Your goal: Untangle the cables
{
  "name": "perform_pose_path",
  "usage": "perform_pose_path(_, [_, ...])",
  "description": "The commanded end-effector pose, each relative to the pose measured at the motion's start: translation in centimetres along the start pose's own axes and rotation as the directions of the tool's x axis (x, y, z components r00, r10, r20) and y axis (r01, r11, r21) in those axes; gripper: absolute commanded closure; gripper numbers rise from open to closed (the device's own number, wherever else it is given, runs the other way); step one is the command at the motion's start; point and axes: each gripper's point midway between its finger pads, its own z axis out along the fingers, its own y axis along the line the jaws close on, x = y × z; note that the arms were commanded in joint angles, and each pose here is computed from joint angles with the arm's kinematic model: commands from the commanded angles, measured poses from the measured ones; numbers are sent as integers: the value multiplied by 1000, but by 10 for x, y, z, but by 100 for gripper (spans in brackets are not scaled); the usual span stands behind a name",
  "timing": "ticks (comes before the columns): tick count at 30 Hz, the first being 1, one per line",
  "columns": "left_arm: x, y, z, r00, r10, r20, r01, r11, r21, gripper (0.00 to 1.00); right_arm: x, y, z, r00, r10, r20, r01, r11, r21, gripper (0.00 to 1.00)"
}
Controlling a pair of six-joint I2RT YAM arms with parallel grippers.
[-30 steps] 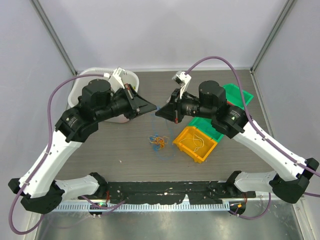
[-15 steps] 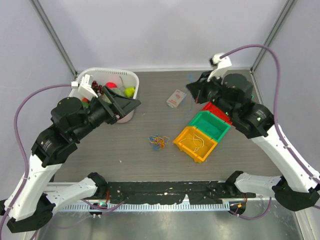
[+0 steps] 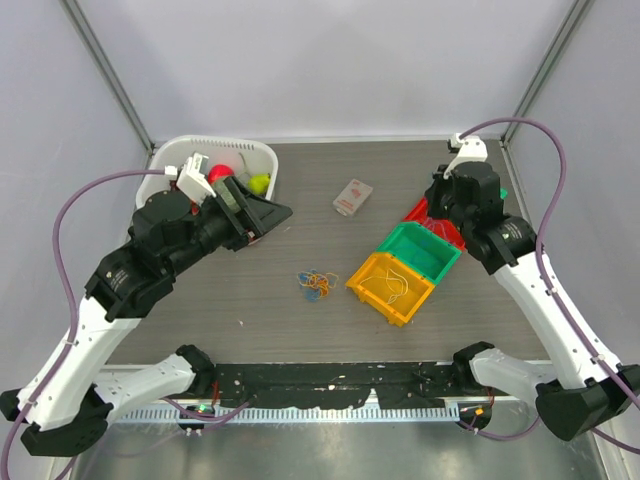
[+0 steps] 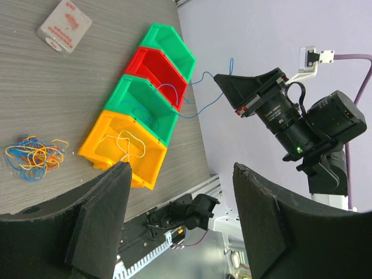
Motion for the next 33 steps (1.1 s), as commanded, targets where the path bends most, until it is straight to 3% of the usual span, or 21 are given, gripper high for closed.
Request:
perform_pose_path(1, [-6,-11,-3,1000,-3,25,1,999,54,26,-17,-14,-16,996,-7,94,3,999,42,99])
perform_pose_path(11, [0,-19,5,1000,0,-16,1,996,86,26,-48,-7,-28,991,8,131,-11,1000,26,99])
perform_pose_path(23, [13,-5,11,998,-21,-52,23,998,56,28,30,-36,5,1000,0,-20,3,988,152,99])
perform_pose_path(30, [44,17,28,985,-26,-168,29,999,14,31,107,-30,42,964,9,-267,14,996,84,99])
perform_pose_path(32, [54,28,33,980,-23,-195,21,1000,-10,31,146,-25,59,904,-3,-427,25,999,46,99])
perform_pose_path(33, [60,37,36,977,-19,-213,13,999,-30,31,149,-23,62,891,-25,-453,41,999,27,99])
